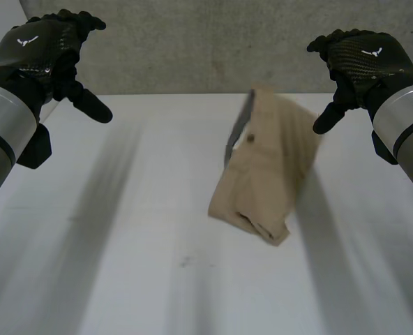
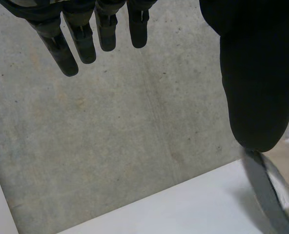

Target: Fold the shorts.

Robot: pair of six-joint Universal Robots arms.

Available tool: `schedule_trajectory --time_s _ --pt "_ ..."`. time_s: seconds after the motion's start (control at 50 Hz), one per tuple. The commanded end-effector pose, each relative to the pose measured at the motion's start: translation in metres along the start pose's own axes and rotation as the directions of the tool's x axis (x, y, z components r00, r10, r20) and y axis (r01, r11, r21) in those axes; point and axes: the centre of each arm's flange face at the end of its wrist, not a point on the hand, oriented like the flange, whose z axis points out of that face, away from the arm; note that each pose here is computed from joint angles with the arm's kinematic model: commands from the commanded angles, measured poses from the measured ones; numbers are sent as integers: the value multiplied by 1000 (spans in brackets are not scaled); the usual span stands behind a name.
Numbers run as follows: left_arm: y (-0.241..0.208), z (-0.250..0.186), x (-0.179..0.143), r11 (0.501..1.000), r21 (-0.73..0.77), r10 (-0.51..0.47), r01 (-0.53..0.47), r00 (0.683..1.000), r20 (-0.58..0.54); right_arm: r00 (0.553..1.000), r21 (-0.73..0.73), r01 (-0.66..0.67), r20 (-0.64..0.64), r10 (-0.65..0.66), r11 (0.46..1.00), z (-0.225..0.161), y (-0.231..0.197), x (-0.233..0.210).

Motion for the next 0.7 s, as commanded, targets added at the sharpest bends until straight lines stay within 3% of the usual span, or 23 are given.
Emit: schedule_trajectory --time_s 0.02,0.28,0.4,0.54,0.7 --pt "-1 0 0 1000 4 0 0 1000 1 1000 0 0 2 0 1000 0 0 0" --pt "2 1 0 1000 -4 0 0 1000 0 995 -2 45 89 -44 999 -2 1 -8" --pt "3 1 1 1000 -4 0 0 1000 -2 962 -143 215 201 -185 966 -3 34 -22" --pt "4 1 2 1000 -7 0 0 1000 -5 927 -273 268 336 -169 924 -4 82 -56" --pt "13 5 2 999 -33 2 -2 1000 -6 915 -223 280 358 -189 934 19 125 -81"
